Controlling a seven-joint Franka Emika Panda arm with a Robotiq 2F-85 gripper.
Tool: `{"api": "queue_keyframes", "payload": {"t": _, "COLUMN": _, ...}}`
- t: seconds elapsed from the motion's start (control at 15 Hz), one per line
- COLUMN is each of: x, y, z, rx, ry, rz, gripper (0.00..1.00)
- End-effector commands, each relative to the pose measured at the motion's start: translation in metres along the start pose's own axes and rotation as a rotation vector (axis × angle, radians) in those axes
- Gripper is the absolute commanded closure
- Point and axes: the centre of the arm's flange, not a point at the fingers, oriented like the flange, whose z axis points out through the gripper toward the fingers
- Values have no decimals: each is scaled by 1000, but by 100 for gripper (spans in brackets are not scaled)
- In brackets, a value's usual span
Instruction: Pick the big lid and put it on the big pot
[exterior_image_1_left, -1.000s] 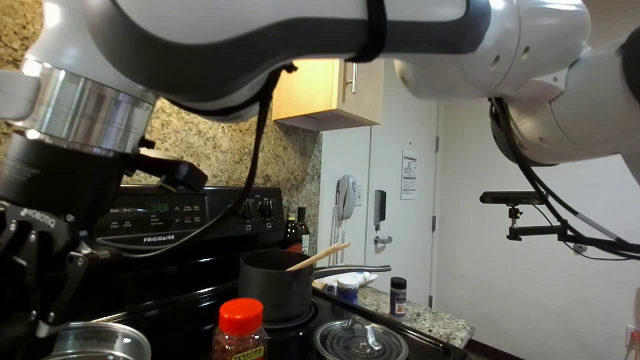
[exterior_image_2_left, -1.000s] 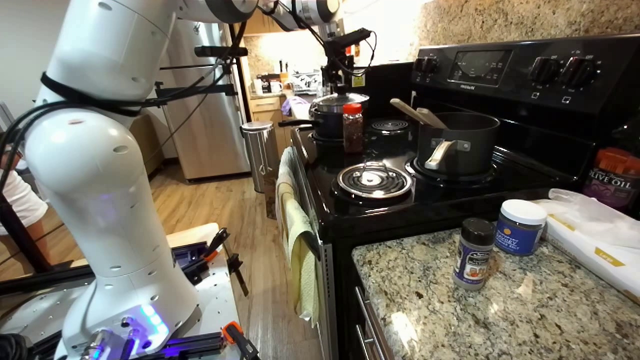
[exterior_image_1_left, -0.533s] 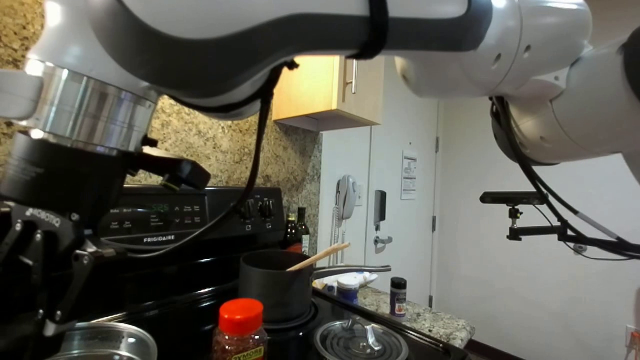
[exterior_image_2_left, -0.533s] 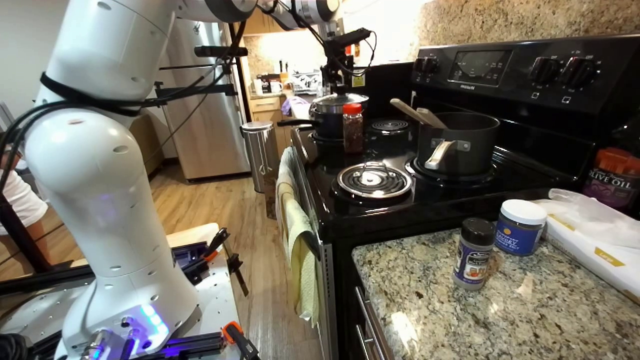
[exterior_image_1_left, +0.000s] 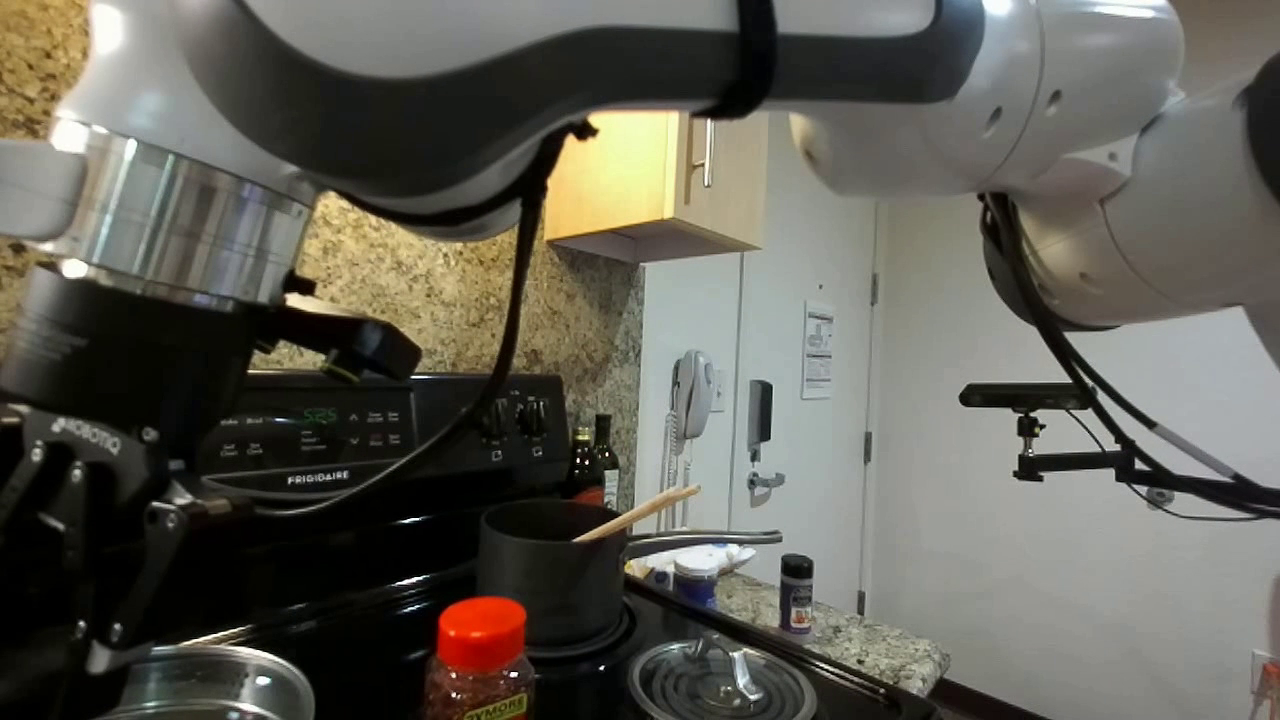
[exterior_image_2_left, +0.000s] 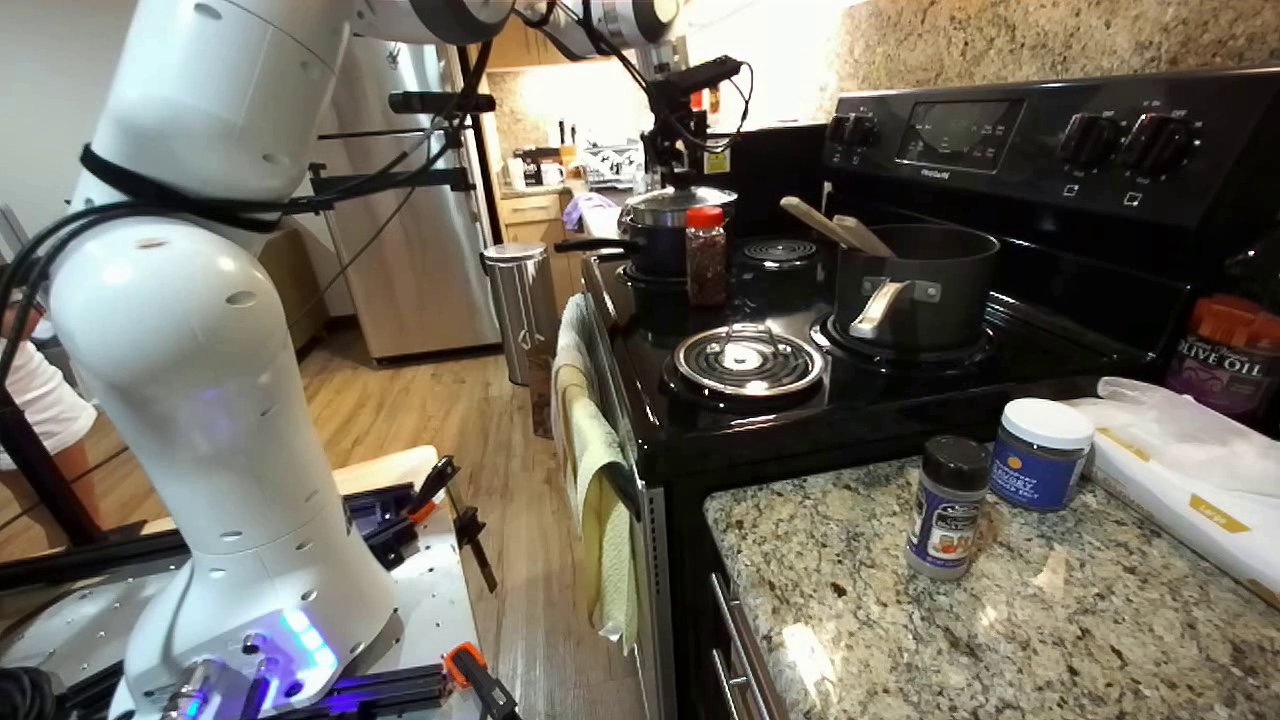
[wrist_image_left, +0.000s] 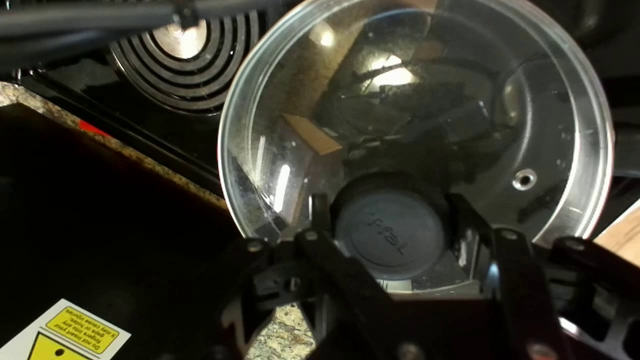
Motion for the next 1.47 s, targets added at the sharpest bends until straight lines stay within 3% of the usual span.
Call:
{"api": "queue_keyframes", "payload": {"t": 0.0, "x": -4, "y": -14, "z": 1, "rx": 37, "ry": 4, "rz": 22, "gripper": 67}}
{"api": "queue_keyframes", "payload": {"t": 0.87, "x": -4, "y": -34, "z": 17, "rx": 62, "ry": -15, "rz": 63, "gripper": 67}}
{"api": "queue_keyframes", "payload": {"t": 1.33, "x": -3, "y": -36, "z": 19, "rx": 17, "ry": -8, "rz": 24, "gripper": 67}}
{"api": "queue_keyframes", "payload": {"t": 1.4, "x": -3, "y": -37, "z": 19, "rx": 4, "ry": -13, "rz": 28, "gripper": 17}}
